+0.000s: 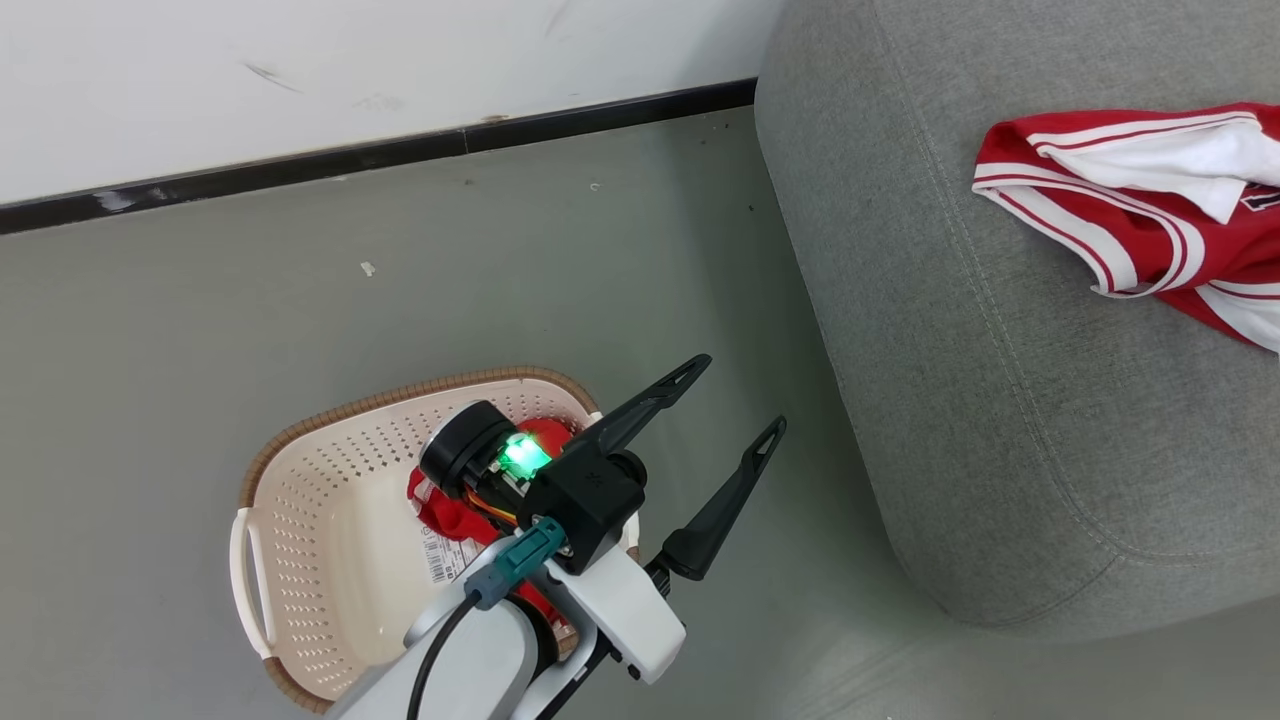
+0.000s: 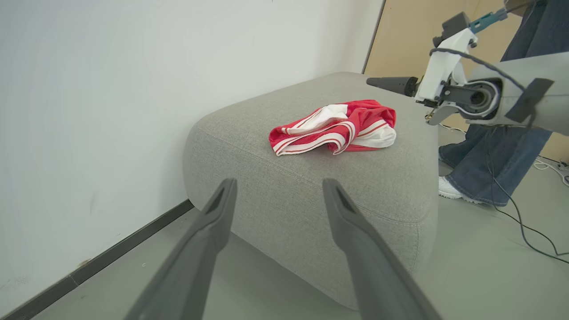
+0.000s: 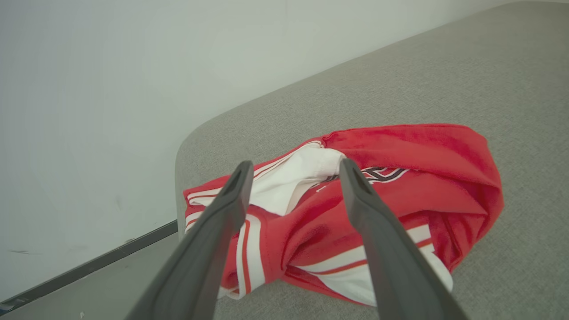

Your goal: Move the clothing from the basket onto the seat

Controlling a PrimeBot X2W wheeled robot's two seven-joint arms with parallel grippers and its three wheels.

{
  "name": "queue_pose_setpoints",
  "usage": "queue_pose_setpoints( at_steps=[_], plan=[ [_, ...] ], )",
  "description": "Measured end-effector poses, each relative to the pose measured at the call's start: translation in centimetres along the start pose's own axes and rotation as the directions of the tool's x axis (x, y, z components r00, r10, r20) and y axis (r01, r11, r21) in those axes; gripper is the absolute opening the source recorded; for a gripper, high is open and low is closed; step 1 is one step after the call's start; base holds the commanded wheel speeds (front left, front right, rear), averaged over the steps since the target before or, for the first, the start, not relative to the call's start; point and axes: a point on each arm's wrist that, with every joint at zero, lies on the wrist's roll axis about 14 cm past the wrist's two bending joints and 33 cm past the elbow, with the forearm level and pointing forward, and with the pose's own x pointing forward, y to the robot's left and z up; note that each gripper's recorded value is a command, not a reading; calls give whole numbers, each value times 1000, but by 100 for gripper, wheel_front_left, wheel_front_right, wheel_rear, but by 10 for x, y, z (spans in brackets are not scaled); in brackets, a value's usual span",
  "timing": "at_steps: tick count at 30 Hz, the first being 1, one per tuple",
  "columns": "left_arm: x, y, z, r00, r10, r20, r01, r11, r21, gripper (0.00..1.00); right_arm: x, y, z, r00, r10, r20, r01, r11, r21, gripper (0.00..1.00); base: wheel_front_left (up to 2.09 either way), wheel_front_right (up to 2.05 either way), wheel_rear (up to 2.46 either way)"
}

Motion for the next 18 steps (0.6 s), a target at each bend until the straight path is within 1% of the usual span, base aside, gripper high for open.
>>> queue_pose_setpoints(
  at_steps=[4, 7, 13, 18],
  plan=[
    [0, 1, 1, 1000, 2, 5, -2, 1000, 3, 100, 0, 1, 7, 1000, -1, 25, 1, 1000, 14, 100, 0, 0, 0],
    [0, 3, 3, 1000, 8, 12, -8, 1000, 6, 100, 0, 6, 15, 999, 16, 50, -17, 1000, 13, 100, 0, 0, 0],
    [0, 10, 9, 999, 34, 35, -34, 999, 8, 100, -3, 28, 27, 992, 92, 88, -90, 996, -26, 100, 0, 0, 0],
    [-3, 22, 15, 995, 76, 57, -77, 997, 13, 100, -6, 53, 42, 977, 164, 137, -160, 986, -35, 100, 0, 0, 0]
  ],
)
